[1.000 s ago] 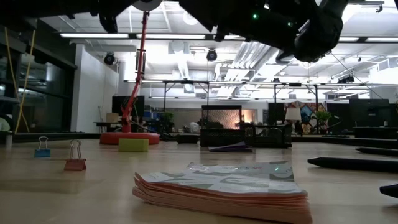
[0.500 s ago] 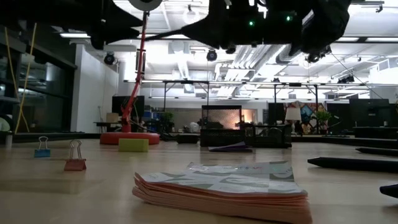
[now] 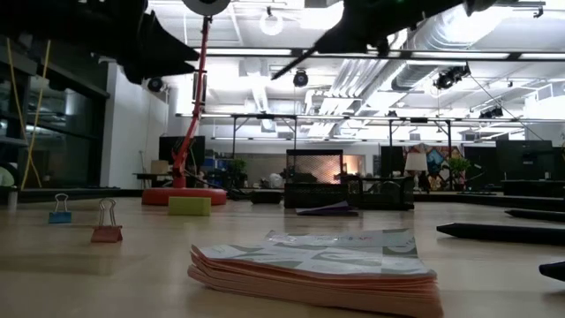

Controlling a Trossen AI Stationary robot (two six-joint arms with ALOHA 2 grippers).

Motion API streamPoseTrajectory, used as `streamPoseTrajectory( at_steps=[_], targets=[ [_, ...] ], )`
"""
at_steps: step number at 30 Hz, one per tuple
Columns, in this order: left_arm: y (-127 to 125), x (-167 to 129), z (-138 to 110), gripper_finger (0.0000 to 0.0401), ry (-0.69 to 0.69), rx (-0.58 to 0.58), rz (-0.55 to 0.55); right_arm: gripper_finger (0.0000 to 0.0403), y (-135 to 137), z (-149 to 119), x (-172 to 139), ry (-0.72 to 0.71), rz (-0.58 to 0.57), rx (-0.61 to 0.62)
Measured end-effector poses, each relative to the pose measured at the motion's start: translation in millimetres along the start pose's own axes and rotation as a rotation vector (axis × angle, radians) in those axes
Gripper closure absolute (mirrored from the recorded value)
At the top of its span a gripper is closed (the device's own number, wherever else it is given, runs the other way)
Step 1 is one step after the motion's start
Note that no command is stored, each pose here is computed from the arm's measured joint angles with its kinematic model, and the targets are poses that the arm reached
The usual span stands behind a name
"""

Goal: Pick and place office supplies into organizer
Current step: Put the black pen into the black desk organizer

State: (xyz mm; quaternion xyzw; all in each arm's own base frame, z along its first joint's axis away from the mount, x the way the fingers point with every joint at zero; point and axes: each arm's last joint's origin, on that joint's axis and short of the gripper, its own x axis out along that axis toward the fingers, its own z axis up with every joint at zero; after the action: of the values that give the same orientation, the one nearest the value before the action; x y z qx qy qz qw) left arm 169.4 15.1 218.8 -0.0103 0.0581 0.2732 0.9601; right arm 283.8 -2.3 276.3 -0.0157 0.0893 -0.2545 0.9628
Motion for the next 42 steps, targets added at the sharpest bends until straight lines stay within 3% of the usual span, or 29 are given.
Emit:
streamPoseTrajectory(
  at_steps=[7,12,18,23,31,42],
  targets=[
    [-0.5,0.1,-4.3,0.0167,0.041,-0.009,-0.021,0.0386,-45.4,11.2,-10.4,0.153,0.038,0.146],
    [-0.4,0.0,-6.3,0.0168,0.059,-0.016,-0.021,0.0386,-66.0,32.1,-5.6,0.295,-0.018,0.145],
    [-0.3,-0.1,-7.6,0.0167,0.071,-0.010,-0.021,0.0386,-77.2,67.6,-0.5,0.412,-0.010,0.148],
    [-0.1,-0.2,-9.0,0.0167,0.085,-0.002,-0.019,0.0386,-79.7,79.7,13.4,0.562,0.004,0.166],
    [-0.1,-0.2,-9.5,0.0167,0.089,0.000,-0.019,0.0386,-72.8,73.2,50.9,0.776,-0.031,0.117],
    [0.2,-0.4,-11.5,0.0167,0.108,-0.001,-0.017,0.0386,-61.0,59.1,86.8,0.902,0.044,0.097]
  ],
)
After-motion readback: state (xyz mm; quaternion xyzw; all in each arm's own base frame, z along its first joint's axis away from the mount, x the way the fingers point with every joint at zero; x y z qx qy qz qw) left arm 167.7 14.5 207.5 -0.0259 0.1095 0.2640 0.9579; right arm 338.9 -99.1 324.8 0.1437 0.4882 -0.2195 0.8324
